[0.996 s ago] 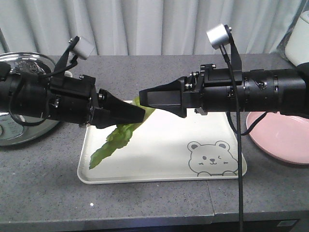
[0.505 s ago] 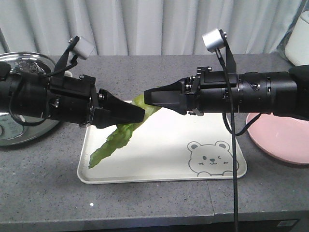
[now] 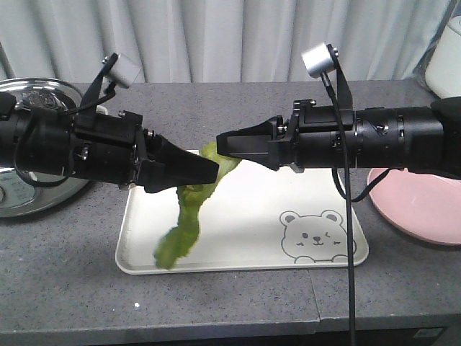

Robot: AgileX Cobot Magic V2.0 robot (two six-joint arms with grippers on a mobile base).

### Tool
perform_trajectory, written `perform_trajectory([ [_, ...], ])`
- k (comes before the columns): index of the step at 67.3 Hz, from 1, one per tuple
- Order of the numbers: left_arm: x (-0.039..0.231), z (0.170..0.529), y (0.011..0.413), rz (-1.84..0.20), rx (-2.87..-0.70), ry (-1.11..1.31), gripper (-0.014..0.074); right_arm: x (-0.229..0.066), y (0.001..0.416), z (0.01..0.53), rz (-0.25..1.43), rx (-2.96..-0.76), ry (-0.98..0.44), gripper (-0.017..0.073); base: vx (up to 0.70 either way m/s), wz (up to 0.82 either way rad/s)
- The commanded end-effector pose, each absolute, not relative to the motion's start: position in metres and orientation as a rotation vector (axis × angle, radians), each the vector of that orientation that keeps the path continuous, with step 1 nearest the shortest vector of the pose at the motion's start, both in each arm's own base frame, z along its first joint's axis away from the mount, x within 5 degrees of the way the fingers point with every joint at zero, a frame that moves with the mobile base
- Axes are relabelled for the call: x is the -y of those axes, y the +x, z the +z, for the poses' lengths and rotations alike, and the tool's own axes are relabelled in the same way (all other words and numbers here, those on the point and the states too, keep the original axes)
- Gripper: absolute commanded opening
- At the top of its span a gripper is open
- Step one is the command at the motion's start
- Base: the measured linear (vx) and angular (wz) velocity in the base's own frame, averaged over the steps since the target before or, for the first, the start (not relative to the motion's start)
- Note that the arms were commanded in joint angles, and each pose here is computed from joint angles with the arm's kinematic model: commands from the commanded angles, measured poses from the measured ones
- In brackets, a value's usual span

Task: Transfer vegetables to tray and serve
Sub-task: 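Carry the leaf with the right gripper and release it onto the pink plate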

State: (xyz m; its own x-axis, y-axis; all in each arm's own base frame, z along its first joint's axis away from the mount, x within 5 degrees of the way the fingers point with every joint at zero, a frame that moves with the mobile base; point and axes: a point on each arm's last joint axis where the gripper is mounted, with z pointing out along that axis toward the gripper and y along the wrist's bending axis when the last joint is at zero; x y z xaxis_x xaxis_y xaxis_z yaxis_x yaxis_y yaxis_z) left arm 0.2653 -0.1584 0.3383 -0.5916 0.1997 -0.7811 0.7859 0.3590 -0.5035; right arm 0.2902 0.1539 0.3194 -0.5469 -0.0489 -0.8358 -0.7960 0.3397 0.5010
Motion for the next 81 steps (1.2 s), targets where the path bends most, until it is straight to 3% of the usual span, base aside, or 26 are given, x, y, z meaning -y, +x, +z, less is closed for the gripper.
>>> perform_trajectory([
  [1,0.159,0.363,0.259,-1.269,-1.906,0.819,0.0391,-0.147,0.284,0.349,1.239,-1.754,-0.729,-0.0004,0.00,0.00],
  [7,0.159,0.363,0.259,-1.265,-1.908,0.815,0.0492,-0.138,0.280,0.355,1.151,-1.764,-0.745,-0.0004,0.00,0.00],
  [14,0.159,0.363,0.259,-1.264,-1.908,0.814,0.0534,-0.120,0.272,0.365,0.992,-1.824,-0.732,-0.0004,0.00,0.00],
  [27,0.159,0.363,0.259,-1.264,-1.908,0.814,0.0535,-0.072,0.252,0.380,0.667,-1.975,-0.653,-0.0004,0.00,0.00],
  [51,0.159,0.363,0.259,-1.264,-1.908,0.814,0.0535,0.018,0.237,0.382,0.254,-2.198,-0.170,-0.0004,0.00,0.00],
  [61,0.159,0.363,0.259,-1.265,-1.908,0.815,0.0535,0.041,0.246,0.376,0.120,-2.210,-0.044,-0.0004,0.00,0.00],
  [81,0.159,0.363,0.259,-1.268,-1.907,0.818,0.0535,0.060,0.279,0.354,-0.006,-2.202,0.001,-0.0004,0.00,0.00],
])
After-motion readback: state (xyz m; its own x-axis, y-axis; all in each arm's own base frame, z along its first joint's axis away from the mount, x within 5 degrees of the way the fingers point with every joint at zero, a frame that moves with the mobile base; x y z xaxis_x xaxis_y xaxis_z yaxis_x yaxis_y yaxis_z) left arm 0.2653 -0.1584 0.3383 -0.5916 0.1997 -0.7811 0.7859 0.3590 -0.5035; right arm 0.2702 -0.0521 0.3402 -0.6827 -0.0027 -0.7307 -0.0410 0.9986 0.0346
